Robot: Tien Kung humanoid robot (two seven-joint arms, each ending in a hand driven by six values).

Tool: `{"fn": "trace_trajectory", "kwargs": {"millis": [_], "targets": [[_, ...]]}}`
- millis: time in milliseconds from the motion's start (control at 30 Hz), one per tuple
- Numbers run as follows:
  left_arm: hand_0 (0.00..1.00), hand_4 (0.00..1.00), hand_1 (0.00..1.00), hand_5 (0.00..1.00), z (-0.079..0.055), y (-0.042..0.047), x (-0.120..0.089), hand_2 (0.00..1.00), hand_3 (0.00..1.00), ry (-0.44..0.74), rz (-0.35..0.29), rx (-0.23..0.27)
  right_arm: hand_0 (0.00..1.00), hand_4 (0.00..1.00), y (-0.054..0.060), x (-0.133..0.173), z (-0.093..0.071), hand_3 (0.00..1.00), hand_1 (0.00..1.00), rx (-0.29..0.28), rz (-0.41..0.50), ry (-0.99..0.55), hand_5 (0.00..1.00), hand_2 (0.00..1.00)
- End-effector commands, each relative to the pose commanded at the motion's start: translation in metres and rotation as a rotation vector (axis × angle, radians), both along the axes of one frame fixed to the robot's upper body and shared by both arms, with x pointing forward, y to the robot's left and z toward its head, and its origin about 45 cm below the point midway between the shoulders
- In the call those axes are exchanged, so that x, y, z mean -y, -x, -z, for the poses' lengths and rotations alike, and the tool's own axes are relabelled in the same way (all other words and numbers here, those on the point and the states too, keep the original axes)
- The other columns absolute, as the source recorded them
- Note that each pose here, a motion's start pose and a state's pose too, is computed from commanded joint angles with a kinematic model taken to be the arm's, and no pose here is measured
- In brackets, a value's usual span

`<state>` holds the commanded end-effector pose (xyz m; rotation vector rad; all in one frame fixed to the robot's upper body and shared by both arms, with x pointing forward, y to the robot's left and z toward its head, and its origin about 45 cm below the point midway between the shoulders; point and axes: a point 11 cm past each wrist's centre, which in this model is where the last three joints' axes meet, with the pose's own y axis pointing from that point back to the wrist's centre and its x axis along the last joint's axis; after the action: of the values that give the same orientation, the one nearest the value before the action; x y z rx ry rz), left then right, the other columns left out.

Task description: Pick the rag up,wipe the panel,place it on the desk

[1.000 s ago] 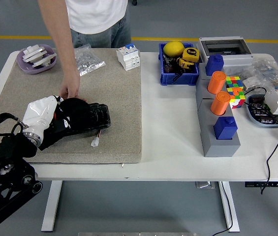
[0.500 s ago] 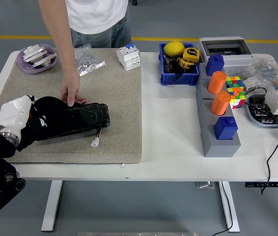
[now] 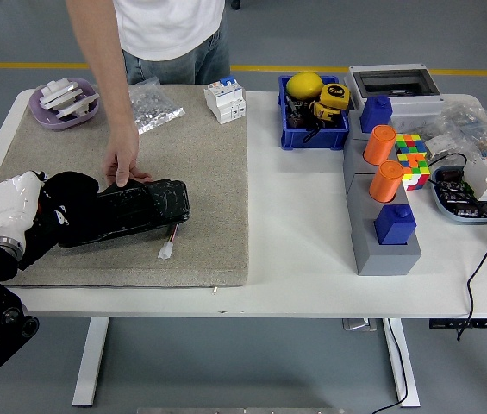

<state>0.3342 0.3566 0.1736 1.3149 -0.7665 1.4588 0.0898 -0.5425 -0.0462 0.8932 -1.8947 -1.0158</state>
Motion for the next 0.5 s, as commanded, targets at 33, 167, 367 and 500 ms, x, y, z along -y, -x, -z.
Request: {"fn": "trace_trajectory", "kwargs": {"millis": [33,167,367,500], "targets": [[0.221,0.123,0.18,0.002,0.001,0.0003,0.002,0.487,0.448,0.005,0.005,-0.002,0.713,0.998,0.0,0.0,0.0,0.624,0.363,-0.001,0.0,0.0,0.575,0.628],[0.221,0.13,0.181,0.002,0.001,-0.002,0.015,0.488,0.45,0.02,0.037,-0.002,0.714,0.998,0.0,0.0,0.0,0.624,0.362,-0.001,0.001,-0.001,0.576,0.628],[0.223,0.125,0.18,0.002,-0.001,-0.0094,0.041,0.485,0.447,0.049,0.094,0.004,0.714,0.998,-0.002,-0.001,0.0,0.625,0.362,0.002,-0.004,0.0,0.576,0.628],[0.223,0.125,0.18,0.002,-0.003,-0.0157,0.061,0.485,0.447,0.07,0.136,0.007,0.714,0.998,-0.002,0.0,0.0,0.625,0.362,0.001,-0.004,0.001,0.576,0.628]]}}
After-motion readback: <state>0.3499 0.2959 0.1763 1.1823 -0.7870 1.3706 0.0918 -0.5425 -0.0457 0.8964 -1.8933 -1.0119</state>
